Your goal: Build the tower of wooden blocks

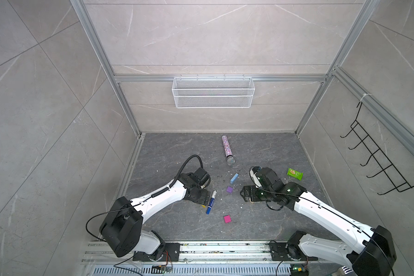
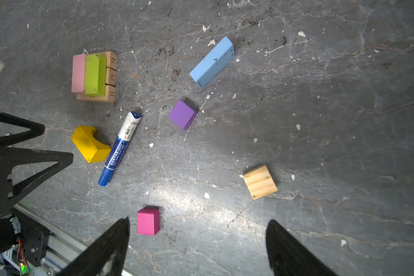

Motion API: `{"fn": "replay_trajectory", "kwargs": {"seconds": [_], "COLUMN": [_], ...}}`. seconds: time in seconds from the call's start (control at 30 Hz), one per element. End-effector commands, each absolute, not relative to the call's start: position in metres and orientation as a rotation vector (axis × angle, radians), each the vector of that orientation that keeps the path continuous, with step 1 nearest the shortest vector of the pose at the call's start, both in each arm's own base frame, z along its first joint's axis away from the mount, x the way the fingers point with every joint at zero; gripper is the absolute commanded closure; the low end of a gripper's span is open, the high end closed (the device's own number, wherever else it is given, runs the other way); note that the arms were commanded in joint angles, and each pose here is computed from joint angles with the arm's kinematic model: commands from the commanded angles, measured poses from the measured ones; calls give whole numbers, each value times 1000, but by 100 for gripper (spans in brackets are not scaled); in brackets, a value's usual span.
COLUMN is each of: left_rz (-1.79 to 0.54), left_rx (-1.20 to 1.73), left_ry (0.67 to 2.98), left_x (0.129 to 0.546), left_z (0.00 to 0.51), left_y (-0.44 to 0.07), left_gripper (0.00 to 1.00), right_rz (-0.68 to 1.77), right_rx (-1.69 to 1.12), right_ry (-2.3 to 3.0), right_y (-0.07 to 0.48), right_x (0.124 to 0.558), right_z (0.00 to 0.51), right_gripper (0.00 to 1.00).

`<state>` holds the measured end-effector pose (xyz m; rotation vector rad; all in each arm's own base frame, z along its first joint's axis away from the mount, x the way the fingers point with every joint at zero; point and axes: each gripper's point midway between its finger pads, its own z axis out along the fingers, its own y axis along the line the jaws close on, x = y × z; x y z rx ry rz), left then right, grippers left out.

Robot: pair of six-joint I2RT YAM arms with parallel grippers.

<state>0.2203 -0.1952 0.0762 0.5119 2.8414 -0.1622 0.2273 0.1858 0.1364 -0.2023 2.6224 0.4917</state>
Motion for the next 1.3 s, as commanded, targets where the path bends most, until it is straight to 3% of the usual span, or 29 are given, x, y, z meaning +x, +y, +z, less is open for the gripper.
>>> {"fn": "replay_trajectory", "kwargs": {"seconds": [0.0,1.27], "left_rz": [-136,-65], "left_rx": [595,622], "left_ry": [2808,2868], "left_x": [224,227], "left_z": [69,29], "left_y": [-196,-203], "left_gripper": [15,19], "right_rz": [488,470], "right_rx": [-217,-227], "right_ry": [2614,2618], "right_y": [185,183], "right_x": [228,228], "right_z": [143,141], "right_gripper": [13,13]}}
